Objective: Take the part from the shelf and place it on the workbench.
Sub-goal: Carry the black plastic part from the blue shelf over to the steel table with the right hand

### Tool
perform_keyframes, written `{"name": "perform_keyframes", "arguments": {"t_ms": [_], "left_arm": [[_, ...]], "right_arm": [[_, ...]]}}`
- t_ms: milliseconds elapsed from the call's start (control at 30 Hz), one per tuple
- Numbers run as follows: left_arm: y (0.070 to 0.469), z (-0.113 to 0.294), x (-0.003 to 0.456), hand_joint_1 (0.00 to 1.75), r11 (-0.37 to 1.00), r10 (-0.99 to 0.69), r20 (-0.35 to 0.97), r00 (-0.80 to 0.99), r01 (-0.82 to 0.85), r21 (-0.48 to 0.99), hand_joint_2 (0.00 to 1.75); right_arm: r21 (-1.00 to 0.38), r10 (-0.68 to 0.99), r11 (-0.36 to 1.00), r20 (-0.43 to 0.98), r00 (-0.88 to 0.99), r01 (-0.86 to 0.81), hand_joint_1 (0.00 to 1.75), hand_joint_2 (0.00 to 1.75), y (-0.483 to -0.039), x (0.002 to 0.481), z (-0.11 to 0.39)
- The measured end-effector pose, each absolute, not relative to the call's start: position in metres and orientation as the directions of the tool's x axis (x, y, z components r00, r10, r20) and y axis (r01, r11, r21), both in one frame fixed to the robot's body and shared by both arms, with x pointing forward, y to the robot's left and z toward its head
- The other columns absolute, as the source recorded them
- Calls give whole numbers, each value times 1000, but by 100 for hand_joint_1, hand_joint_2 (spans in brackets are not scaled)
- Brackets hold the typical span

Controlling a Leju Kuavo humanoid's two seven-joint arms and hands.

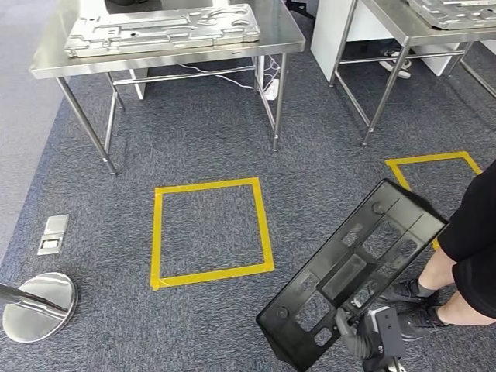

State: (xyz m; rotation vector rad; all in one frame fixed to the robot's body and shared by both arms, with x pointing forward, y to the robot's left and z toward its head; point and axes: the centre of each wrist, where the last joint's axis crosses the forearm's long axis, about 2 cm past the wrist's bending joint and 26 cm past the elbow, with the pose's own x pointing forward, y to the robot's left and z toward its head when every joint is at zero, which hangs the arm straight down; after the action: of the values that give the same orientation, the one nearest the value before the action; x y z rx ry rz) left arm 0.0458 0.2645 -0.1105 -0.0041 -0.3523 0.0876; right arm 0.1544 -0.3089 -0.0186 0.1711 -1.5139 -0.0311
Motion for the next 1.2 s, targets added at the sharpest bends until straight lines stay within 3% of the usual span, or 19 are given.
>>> {"name": "perform_keyframes", "arguments": {"t_ms": [267,533,1200], "left_arm": [[263,-111,45,0,995,96,330,939,-94,-21,175],[263,-110,47,0,996,85,332,939,-82,-21,175],[263,-110,50,0,992,123,324,938,-108,-65,175]], "right_arm": [[44,-86,985,964,-251,-169,175,175,-284,163,59],[-21,-126,949,890,-438,-316,175,175,-248,170,109],[-103,-234,859,792,-563,-502,175,175,-212,182,150]]}}
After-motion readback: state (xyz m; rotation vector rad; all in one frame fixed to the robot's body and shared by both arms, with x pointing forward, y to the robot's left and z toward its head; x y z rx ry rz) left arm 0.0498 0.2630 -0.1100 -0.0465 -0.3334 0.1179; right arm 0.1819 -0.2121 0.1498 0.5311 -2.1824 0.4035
